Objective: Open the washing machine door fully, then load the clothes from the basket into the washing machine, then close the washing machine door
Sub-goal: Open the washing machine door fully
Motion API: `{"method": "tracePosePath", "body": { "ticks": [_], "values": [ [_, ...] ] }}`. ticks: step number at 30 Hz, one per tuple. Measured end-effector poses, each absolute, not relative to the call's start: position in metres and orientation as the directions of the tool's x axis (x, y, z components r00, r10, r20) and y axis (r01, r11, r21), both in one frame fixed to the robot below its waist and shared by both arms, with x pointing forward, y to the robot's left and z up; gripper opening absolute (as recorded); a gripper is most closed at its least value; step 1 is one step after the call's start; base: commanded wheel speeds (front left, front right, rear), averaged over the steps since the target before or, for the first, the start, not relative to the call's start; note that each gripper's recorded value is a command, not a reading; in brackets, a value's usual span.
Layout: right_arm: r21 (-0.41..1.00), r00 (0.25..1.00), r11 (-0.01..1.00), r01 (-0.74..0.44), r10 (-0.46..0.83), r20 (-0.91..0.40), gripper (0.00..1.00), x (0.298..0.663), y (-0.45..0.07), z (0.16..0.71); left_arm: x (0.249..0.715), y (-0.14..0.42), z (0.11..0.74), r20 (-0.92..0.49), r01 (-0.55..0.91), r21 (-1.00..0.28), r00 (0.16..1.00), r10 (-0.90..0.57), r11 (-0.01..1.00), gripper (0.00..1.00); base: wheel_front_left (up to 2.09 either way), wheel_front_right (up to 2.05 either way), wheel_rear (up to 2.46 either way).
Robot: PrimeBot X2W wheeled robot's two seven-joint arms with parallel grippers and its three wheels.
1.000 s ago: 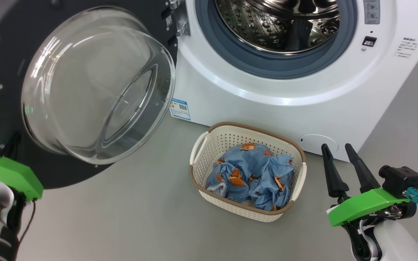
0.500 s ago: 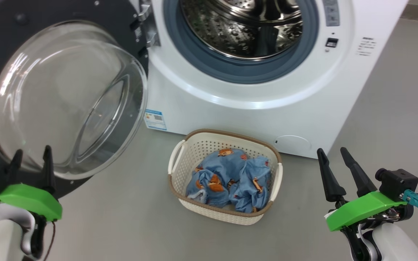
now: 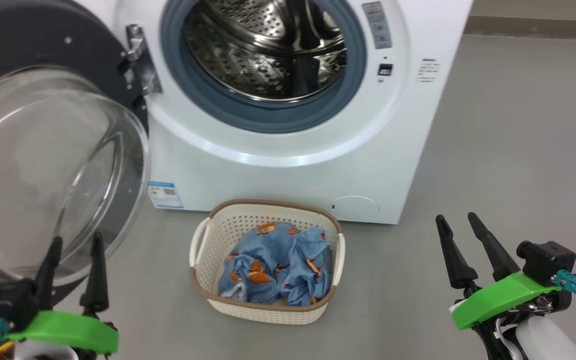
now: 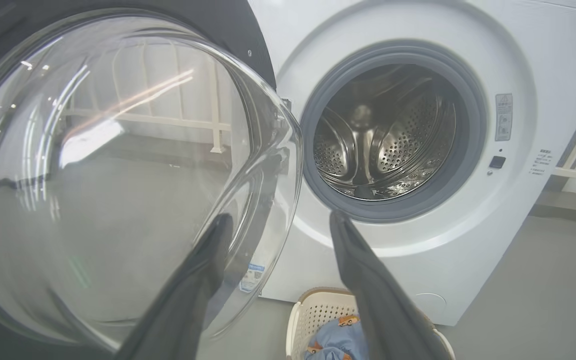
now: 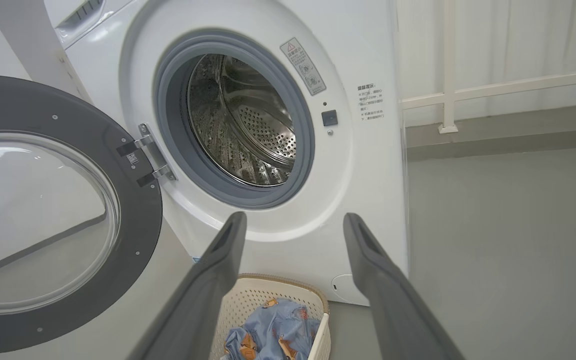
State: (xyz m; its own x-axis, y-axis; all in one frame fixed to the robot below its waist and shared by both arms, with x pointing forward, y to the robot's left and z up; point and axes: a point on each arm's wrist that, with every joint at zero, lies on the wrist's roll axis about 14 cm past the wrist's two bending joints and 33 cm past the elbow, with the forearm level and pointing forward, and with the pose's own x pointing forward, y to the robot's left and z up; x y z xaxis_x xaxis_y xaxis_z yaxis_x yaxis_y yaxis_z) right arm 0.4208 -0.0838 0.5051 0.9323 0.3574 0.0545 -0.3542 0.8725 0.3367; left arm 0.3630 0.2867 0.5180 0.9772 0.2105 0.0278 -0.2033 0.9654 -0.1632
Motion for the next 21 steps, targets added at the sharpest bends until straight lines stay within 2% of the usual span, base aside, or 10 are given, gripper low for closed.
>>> {"method": "tracePosePath", "body": {
  "ticks": [8, 21],
  "values": [
    [0.323, 0.956, 0.901, -0.291, 0.288, 0.058, 1.0, 0.409, -0.115, 0.507, 0.366, 0.242, 0.534, 0.06, -0.107, -0.195, 0.991, 0.121, 0.975, 1.0, 0.0, 0.0, 0.0],
    [0.299, 0.976, 0.929, -0.217, 0.204, 0.073, 1.0, 0.395, -0.153, 0.514, 0.379, 0.2, 0.533, 0.063, -0.012, -0.213, 0.998, 0.026, 0.977, 1.0, 0.0, 0.0, 0.0]
  ]
}}
